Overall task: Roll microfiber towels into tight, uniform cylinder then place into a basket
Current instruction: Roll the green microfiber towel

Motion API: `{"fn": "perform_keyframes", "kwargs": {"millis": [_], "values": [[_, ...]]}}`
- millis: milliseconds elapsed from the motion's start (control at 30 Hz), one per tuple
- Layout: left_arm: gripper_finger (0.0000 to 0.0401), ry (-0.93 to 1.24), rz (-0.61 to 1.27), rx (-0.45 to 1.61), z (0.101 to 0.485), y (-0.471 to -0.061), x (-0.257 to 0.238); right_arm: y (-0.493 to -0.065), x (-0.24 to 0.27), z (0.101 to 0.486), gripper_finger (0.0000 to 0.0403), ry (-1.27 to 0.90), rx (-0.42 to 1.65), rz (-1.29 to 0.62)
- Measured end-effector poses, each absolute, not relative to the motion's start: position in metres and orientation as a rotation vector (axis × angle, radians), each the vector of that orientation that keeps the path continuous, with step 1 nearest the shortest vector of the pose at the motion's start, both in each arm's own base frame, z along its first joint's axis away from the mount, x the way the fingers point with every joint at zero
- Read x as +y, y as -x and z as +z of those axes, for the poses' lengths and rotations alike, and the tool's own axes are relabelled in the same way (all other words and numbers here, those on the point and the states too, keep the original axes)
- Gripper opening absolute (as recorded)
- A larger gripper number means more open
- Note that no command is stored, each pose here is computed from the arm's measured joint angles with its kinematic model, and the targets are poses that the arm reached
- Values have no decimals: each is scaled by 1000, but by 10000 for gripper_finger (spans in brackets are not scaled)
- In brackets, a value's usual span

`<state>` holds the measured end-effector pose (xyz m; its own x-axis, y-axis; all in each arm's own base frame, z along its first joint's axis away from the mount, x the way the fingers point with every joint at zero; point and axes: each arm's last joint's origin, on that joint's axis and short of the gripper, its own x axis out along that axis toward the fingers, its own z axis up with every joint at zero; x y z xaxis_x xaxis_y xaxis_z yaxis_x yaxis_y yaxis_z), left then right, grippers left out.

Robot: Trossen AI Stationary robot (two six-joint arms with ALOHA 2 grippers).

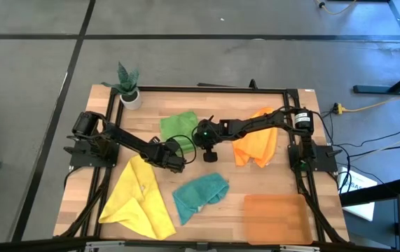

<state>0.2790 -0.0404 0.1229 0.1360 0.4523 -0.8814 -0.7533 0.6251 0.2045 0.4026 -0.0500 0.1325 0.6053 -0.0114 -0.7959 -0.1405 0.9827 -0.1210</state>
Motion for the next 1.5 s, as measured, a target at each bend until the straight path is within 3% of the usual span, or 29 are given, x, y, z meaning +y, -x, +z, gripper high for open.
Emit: {"fn": "perform_keyframes", "kwargs": {"millis": [267,467,1233,1500], "values": [[0,320,895,1132,123,-279,-40,-403,-50,133,56,178,916,76],[0,320,895,1132,123,-279,-40,-403,-54,133,81,245,938,-58],[1,297,901,1114,122,-279,-42,-402,-55,133,77,271,948,-112],[50,265,913,1098,122,-278,-44,-402,-55,133,77,271,949,-113]]}}
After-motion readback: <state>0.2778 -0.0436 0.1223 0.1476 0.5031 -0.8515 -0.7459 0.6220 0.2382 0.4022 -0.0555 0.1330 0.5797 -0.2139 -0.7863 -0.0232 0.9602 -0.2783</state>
